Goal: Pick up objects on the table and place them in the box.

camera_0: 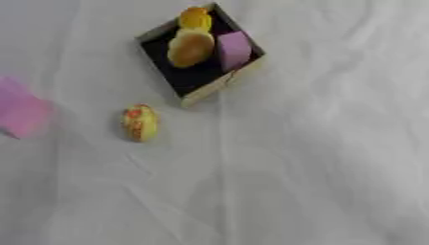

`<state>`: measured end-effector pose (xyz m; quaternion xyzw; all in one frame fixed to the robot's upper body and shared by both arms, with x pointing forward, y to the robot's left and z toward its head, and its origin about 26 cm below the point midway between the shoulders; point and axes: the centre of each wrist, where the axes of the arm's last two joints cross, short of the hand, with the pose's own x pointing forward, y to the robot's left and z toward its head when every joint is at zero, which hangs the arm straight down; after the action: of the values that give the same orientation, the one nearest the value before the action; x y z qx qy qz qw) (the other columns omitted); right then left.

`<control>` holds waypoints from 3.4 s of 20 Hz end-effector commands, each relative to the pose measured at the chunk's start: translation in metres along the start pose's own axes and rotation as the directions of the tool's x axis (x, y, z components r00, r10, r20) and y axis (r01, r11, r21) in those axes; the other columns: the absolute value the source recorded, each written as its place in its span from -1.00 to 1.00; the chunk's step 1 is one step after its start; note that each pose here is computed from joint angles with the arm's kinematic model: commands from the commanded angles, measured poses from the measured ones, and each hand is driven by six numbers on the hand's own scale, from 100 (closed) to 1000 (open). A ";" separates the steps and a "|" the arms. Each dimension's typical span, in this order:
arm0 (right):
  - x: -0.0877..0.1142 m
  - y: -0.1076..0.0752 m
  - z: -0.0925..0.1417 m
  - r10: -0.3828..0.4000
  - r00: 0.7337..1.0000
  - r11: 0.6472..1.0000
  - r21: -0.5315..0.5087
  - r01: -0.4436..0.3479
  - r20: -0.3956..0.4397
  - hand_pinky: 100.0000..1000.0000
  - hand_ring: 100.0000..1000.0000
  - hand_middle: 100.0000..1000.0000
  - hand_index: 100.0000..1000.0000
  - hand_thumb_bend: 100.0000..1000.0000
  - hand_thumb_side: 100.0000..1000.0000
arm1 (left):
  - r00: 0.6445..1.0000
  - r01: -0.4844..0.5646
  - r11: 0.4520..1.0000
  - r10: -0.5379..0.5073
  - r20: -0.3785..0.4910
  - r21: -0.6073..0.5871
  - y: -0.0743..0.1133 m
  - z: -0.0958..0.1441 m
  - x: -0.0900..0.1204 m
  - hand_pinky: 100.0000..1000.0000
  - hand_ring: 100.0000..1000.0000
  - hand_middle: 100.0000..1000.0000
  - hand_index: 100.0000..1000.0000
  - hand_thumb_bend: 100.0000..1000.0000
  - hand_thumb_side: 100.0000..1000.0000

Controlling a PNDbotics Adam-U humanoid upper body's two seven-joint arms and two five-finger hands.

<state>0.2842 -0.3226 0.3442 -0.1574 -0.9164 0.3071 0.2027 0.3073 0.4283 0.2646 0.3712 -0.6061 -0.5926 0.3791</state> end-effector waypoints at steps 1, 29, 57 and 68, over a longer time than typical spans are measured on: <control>0.007 -0.007 -0.003 0.022 1.000 1.000 -0.008 -0.022 0.016 0.98 0.99 0.44 0.63 -1.00 -0.23 | 0.997 0.078 0.997 -0.078 0.008 0.012 0.022 0.004 -0.001 0.76 0.73 0.64 0.76 -0.31 -0.88; 0.003 0.001 -0.001 -0.037 0.999 0.999 -0.001 0.037 -0.037 0.99 0.98 0.41 0.60 -1.00 -0.22 | 0.970 0.206 0.977 -0.195 0.148 -0.062 0.041 -0.028 0.017 0.77 0.74 0.66 0.82 0.05 -0.96; -0.001 0.008 0.004 -0.096 0.993 0.995 0.027 0.098 -0.075 1.00 0.99 0.37 0.59 -1.00 -0.21 | 0.946 0.313 0.940 -0.295 0.139 -0.136 0.022 -0.068 0.001 0.73 0.74 0.64 0.76 0.19 -0.72; -0.004 0.011 0.008 -0.112 0.988 0.993 0.021 0.115 -0.103 1.00 0.98 0.35 0.57 -1.00 -0.21 | 0.922 0.386 0.901 -0.372 0.103 -0.197 0.018 -0.070 -0.008 0.69 0.72 0.62 0.68 0.28 -0.50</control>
<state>0.2904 -0.3188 0.3220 -0.1116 -0.9063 0.2969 0.2794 0.3768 0.4004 0.2693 0.4026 -0.4764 -0.7280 0.2847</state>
